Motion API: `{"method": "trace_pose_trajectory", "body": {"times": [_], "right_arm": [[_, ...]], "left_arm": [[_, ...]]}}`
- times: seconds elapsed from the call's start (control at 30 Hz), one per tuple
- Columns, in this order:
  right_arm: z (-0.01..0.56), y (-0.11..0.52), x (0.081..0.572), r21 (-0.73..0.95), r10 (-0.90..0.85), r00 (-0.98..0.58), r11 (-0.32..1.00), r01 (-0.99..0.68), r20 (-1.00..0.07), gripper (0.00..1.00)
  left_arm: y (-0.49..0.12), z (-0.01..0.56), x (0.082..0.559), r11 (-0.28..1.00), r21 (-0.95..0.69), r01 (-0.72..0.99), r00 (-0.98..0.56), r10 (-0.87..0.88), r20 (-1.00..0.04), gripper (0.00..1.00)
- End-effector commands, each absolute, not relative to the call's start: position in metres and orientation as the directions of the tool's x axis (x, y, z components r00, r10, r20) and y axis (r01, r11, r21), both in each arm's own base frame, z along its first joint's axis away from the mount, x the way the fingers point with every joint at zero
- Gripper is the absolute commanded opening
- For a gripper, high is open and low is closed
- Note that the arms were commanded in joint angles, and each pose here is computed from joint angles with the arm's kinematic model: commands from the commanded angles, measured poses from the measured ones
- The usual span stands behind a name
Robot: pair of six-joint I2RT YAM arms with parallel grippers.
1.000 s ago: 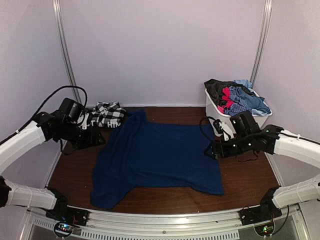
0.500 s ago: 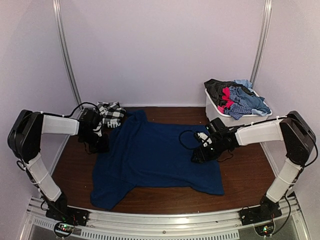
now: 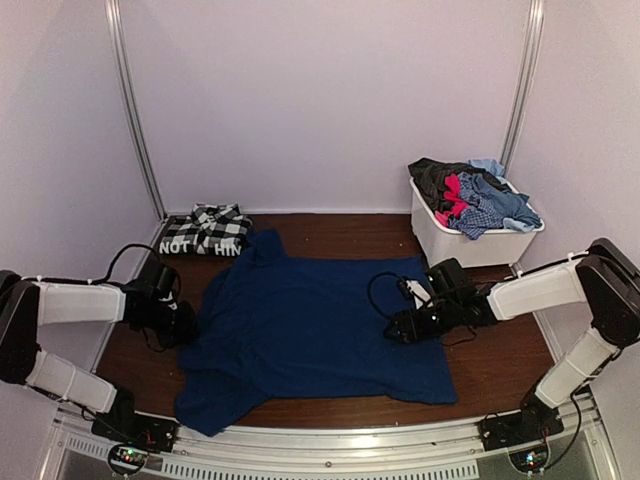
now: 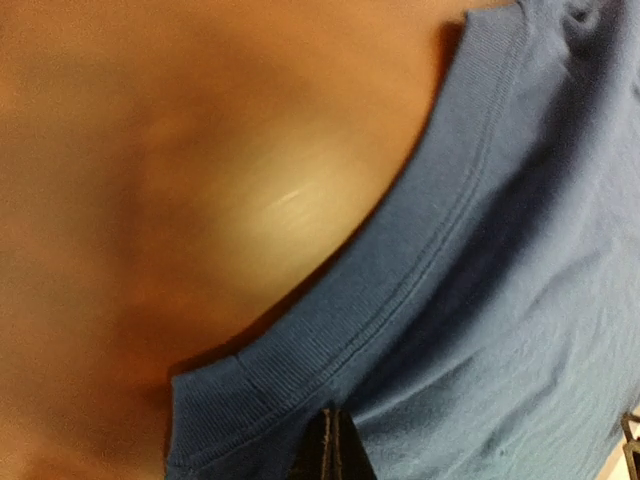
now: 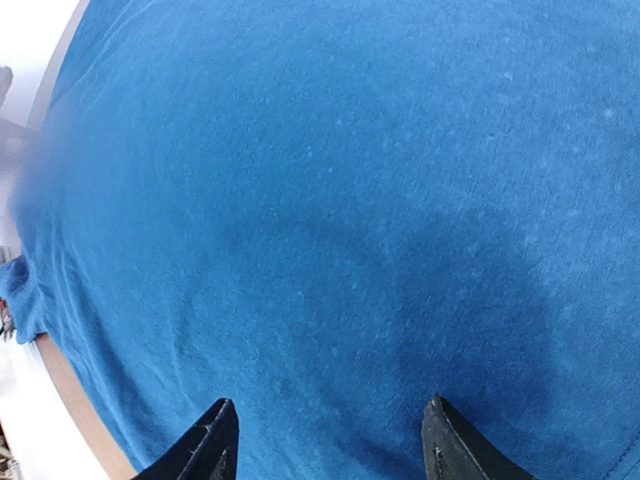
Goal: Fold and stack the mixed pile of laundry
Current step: Move the flattened T-shirt to the center of the board, then pick up the flattened T-shirt from the center of the board.
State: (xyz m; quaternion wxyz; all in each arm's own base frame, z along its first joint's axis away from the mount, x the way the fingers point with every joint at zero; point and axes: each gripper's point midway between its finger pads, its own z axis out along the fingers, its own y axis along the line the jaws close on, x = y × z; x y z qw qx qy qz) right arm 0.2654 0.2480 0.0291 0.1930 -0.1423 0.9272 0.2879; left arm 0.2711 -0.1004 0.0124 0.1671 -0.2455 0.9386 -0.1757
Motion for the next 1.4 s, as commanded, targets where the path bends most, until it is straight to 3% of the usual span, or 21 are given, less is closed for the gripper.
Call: {"method": "trace_pose_trajectory", "body": {"times": [0.0, 0.17, 0.23, 0.43, 0.63, 0.83, 1.03, 1.23, 1.37], "right_arm": [[-0.024, 0.217, 0.178, 0.437, -0.164, -0.978, 0.876, -0.205, -0.129, 0.64], [-0.023, 0.210, 0.150, 0.434, -0.134, -0.988, 0.888, -0.152, -0.073, 0.65], [-0.011, 0.211, 0.151, 0.448, -0.127, -0.987, 0.880, -0.157, -0.097, 0.65], [0.075, 0.230, 0.236, 0.403, -0.135, -0.906, 0.862, -0.307, -0.401, 0.69], [0.088, 0.231, 0.325, 0.404, -0.098, -0.871, 0.857, -0.319, -0.481, 0.64], [0.059, 0.239, 0.371, 0.429, -0.115, -0.897, 0.847, -0.313, -0.426, 0.61], [0.014, 0.245, 0.372, 0.468, -0.136, -0.955, 0.848, -0.250, -0.264, 0.58], [-0.004, 0.226, 0.313, 0.469, -0.120, -0.991, 0.873, -0.135, -0.062, 0.56], [-0.009, 0.202, 0.262, 0.430, -0.138, -0.989, 0.897, -0.101, 0.057, 0.56]], "left_arm": [[-0.058, -0.001, 0.204, 0.774, -0.226, -0.592, -0.760, -0.629, -0.163, 0.02], [-0.045, 0.027, 0.191, 0.744, -0.244, -0.622, -0.714, -0.667, -0.215, 0.02], [-0.052, 0.045, 0.210, 0.764, -0.327, -0.556, -0.716, -0.640, -0.278, 0.04], [-0.086, 0.122, 0.307, 0.909, -0.350, -0.225, -0.780, -0.383, -0.495, 0.15], [-0.144, 0.123, 0.402, 0.888, -0.460, -0.027, -0.819, -0.283, -0.499, 0.13], [-0.163, 0.059, 0.442, 0.889, -0.455, -0.056, -0.894, -0.247, -0.373, 0.00], [-0.137, 0.002, 0.404, 0.908, -0.340, -0.247, -0.931, -0.319, -0.177, 0.00], [-0.110, -0.005, 0.302, 0.872, -0.236, -0.429, -0.899, -0.437, 0.019, 0.00], [-0.101, 0.009, 0.254, 0.859, -0.205, -0.469, -0.883, -0.462, 0.082, 0.00]]}}
